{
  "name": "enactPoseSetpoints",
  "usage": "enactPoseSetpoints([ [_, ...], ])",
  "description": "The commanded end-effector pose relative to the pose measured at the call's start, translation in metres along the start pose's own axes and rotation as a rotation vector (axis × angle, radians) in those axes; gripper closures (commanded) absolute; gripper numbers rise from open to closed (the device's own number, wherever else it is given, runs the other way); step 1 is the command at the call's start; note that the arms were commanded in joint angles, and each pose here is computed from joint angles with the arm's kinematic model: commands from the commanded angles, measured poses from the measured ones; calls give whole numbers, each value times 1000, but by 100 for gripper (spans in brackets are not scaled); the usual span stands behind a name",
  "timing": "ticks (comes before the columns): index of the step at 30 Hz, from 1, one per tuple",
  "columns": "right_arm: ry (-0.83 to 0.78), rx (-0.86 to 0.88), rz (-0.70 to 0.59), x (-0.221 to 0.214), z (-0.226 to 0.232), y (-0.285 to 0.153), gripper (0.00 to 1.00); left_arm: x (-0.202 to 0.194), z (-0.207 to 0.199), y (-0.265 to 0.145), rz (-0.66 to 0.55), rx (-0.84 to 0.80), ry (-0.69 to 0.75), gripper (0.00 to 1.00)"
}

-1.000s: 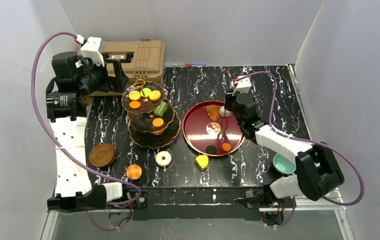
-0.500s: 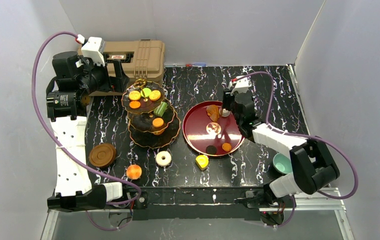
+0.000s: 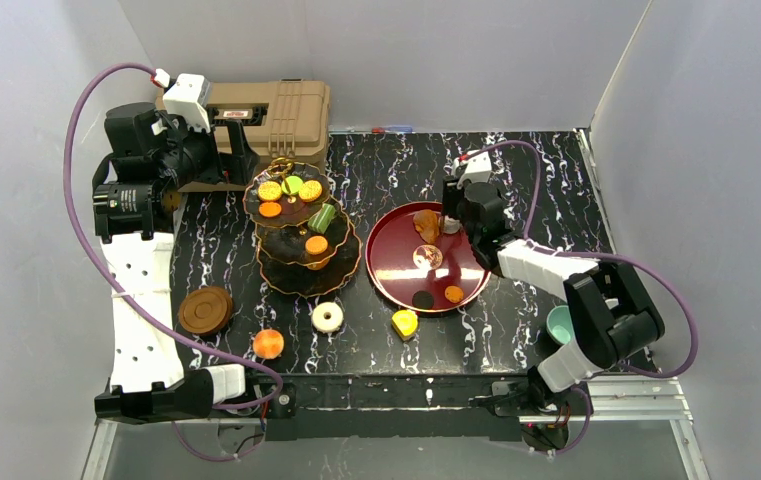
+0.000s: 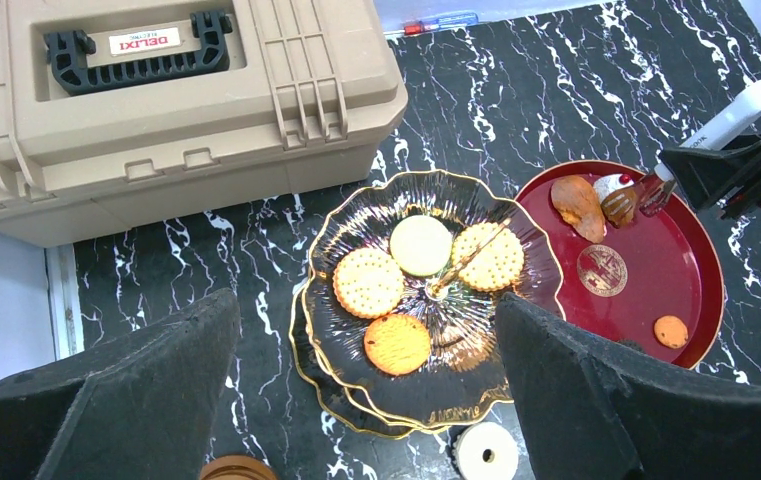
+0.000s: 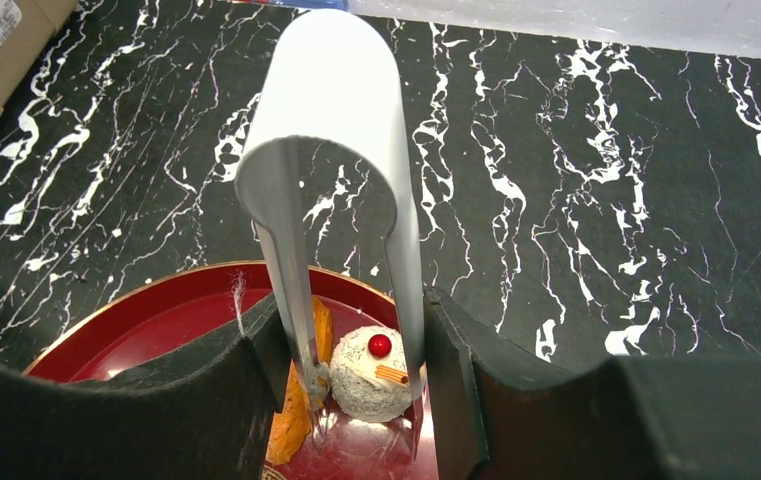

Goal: Serve the afternoon tea
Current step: Pick up the desert from the tray.

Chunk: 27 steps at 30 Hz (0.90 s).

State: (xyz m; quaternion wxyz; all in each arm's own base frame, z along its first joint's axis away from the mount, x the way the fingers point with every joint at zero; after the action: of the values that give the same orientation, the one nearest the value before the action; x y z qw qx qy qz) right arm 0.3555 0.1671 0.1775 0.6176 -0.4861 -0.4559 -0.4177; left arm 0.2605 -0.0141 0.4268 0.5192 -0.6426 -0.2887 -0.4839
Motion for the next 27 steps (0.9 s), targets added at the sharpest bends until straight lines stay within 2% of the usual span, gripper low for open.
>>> enactPoseSetpoints([
  [1, 28, 24, -116, 31, 6, 10, 45, 0, 0, 1, -7, -14, 7, 2],
  [9, -6, 74, -168, 52, 9, -1, 60, -1, 0, 1, -9, -16, 7, 2],
  [18, -16, 152, -210, 82, 15, -22, 67, 1, -1, -4, -21, -10, 9, 2],
  [22, -3, 178, -222, 92, 18, -41, 67, 3, -1, -6, -26, -6, 14, 2],
  [27, -27, 131, -166, 78, 13, -35, 56, 2, -3, -7, -26, -13, 6, 2],
])
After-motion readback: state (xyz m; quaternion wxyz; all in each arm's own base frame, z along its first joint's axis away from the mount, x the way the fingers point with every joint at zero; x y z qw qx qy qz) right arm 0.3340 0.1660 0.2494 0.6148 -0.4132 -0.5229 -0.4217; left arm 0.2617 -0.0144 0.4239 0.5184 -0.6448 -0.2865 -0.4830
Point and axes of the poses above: each gripper's point midway between its finger pads, its own y axis out along the fingers, its own z axis along the line the jaws close on, x = y × z, the point moved 7 cm from there along -y, back along the fingers, and after that the axes turned 6 degrees about y, right-handed, at the moved point
